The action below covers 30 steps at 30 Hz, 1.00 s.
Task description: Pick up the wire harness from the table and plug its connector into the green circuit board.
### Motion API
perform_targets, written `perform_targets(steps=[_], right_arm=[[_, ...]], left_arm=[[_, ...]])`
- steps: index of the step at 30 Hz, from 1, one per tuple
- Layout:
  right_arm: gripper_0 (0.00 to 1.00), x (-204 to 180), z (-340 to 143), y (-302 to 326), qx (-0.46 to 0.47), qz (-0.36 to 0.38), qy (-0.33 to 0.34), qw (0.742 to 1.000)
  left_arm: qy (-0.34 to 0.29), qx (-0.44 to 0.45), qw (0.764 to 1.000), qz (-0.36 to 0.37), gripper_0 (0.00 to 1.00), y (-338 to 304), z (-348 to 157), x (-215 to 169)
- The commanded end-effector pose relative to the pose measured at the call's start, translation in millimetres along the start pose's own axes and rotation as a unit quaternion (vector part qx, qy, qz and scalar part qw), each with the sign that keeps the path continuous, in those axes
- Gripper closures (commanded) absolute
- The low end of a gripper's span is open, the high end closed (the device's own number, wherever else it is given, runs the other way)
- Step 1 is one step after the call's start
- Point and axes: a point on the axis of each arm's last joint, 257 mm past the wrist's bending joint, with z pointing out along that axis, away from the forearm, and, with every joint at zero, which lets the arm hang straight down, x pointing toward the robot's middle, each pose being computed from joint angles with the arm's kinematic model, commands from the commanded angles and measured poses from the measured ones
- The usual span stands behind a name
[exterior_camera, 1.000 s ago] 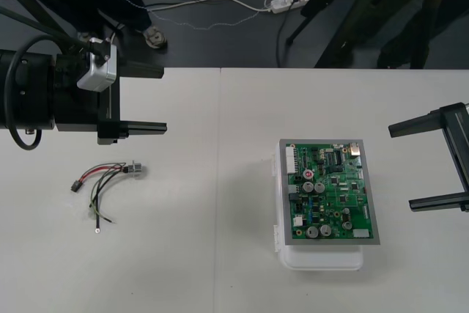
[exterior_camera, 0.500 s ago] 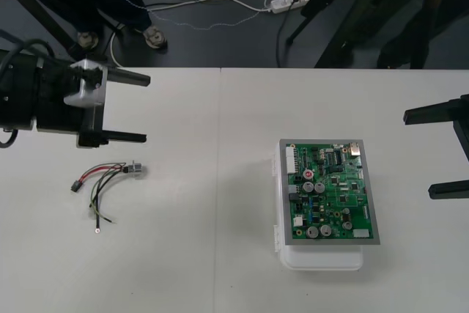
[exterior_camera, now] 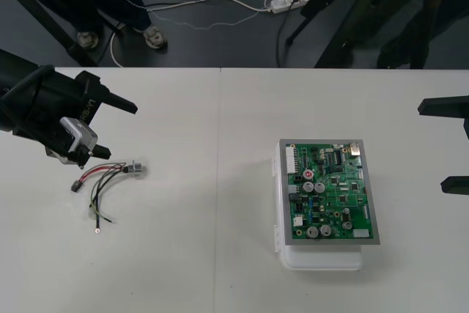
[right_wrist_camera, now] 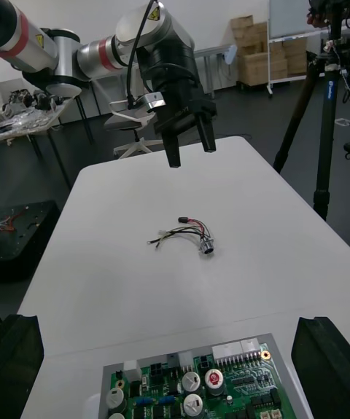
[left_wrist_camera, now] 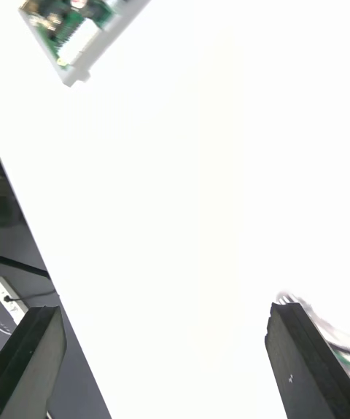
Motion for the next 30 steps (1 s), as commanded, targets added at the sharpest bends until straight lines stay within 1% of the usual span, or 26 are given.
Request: perform_targets(steps=[1, 5, 7, 8, 10, 11, 14, 15, 20, 23, 27, 29, 30], right_arm=[[0.0, -5, -4, 1, 0.008, -0.084, -0.009, 0.996], [0.0, 2, -3, 4, 0.008, -0.114, -0.008, 0.993], [0.0, 7, -5, 6, 0.011, -0.134, -0.005, 0.991], [0.0, 8, -5, 7, 0.01, -0.138, -0.005, 0.99], [0.0, 13, -6, 9, 0.013, -0.149, -0.002, 0.989], [0.0, 13, -7, 9, 0.013, -0.147, -0.003, 0.989], [0.0, 17, -8, 12, 0.015, -0.139, -0.002, 0.99], [0.0, 17, -8, 12, 0.015, -0.138, -0.003, 0.99], [0.0, 24, -10, 17, 0.017, -0.12, -0.001, 0.993], [0.0, 27, -8, 20, 0.015, -0.112, -0.002, 0.994], [0.0, 31, 0, 25, 0.007, -0.098, -0.016, 0.995], [0.0, 32, 3, 27, 0.004, -0.094, -0.019, 0.995], [0.0, 34, 7, 31, -0.001, -0.087, -0.027, 0.996]], left_arm=[[0.034, 0.053, 0.987, 0.149, 0.19, -10, -15, 16], [0.042, 0.078, 0.973, 0.214, 0.19, -18, -15, 24], [0.043, 0.093, 0.959, 0.264, 0.19, -22, -13, 28], [0.043, 0.097, 0.956, 0.273, 0.19, -23, -12, 28], [0.042, 0.113, 0.941, 0.317, 0.19, -28, -9, 32], [0.041, 0.116, 0.938, 0.325, 0.19, -29, -7, 32], [0.046, 0.145, 0.911, 0.384, 0.19, -35, -1, 41], [0.047, 0.148, 0.906, 0.395, 0.19, -35, 0, 42], [0.048, 0.187, 0.857, 0.478, 0.19, -41, 14, 54], [0.047, 0.206, 0.836, 0.507, 0.19, -44, 19, 59], [0.047, 0.242, 0.791, 0.559, 0.19, -48, 23, 71], [0.045, 0.251, 0.781, 0.571, 0.19, -50, 24, 73], [0.045, 0.262, 0.763, 0.589, 0.19, -51, 25, 77]])
